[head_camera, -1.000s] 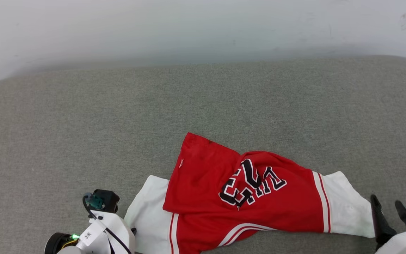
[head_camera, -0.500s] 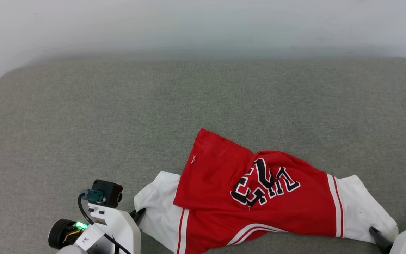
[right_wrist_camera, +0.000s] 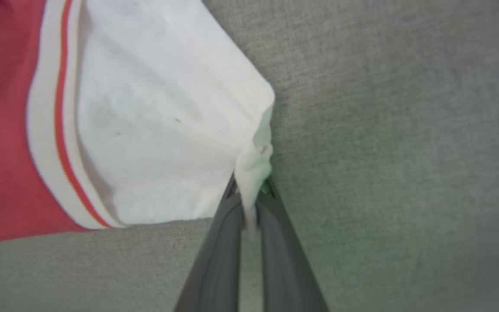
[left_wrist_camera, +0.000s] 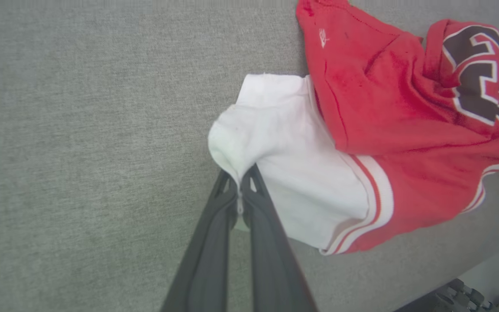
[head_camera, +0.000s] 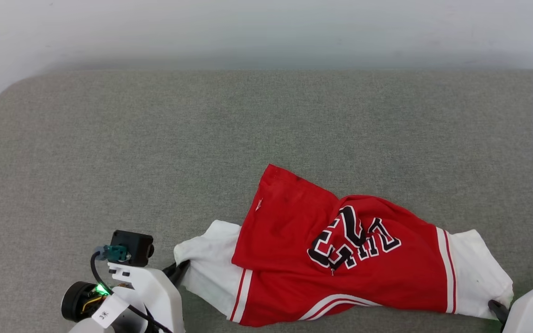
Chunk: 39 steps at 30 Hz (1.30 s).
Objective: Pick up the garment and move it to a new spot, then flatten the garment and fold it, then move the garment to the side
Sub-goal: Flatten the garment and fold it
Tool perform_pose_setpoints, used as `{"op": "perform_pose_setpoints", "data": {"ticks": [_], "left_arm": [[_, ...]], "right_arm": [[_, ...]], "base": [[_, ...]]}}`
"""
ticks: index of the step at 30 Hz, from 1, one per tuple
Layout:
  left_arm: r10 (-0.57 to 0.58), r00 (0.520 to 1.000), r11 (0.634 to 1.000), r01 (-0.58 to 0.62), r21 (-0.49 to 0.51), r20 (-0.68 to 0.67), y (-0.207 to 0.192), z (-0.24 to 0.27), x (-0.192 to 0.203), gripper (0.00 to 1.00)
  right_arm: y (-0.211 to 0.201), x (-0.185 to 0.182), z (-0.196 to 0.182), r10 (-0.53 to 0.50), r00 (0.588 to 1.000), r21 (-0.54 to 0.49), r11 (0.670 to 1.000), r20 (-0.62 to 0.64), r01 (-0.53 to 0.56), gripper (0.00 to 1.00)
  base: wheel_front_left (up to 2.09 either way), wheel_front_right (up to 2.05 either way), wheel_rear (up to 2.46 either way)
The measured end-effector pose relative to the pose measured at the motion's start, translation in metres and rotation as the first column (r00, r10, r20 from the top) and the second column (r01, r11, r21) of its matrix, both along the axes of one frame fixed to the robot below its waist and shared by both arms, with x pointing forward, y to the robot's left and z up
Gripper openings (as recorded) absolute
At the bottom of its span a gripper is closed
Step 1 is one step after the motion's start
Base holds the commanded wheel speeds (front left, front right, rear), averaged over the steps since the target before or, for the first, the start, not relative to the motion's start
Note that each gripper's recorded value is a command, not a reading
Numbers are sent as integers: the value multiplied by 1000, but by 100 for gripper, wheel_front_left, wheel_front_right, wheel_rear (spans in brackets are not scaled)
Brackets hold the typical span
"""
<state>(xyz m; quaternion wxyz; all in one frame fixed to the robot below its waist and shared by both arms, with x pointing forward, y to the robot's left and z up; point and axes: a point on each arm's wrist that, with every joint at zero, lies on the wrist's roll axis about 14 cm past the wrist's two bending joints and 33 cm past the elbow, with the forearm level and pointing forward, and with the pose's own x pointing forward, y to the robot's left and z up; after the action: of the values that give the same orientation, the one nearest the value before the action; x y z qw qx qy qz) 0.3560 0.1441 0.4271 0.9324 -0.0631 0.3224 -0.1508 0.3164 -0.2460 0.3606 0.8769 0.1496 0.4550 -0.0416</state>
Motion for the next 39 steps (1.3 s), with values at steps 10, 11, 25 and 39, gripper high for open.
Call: {"op": "perform_pose_setpoints", "data": {"ticks": [10,11,25,39], "left_arm": [[51,973,999,-48,-16,227,8,60,18,0],[56,964,998,-55,-11,260,11,70,21,0],[91,736,993,-116,-7,671,31,228,92,0],[99,493,990,-140,-34,865,33,319,201,0]], "right_arm": [[-4,37,102,49,928,-111,994,370,-8,0],[-4,40,113,55,914,-119,993,403,-7,0],[9,112,265,171,633,-241,970,755,25,0],[33,227,370,248,388,-293,954,888,60,0]], "base": [[0,0,0],[0,0,0],[0,0,0],[0,0,0]]}}
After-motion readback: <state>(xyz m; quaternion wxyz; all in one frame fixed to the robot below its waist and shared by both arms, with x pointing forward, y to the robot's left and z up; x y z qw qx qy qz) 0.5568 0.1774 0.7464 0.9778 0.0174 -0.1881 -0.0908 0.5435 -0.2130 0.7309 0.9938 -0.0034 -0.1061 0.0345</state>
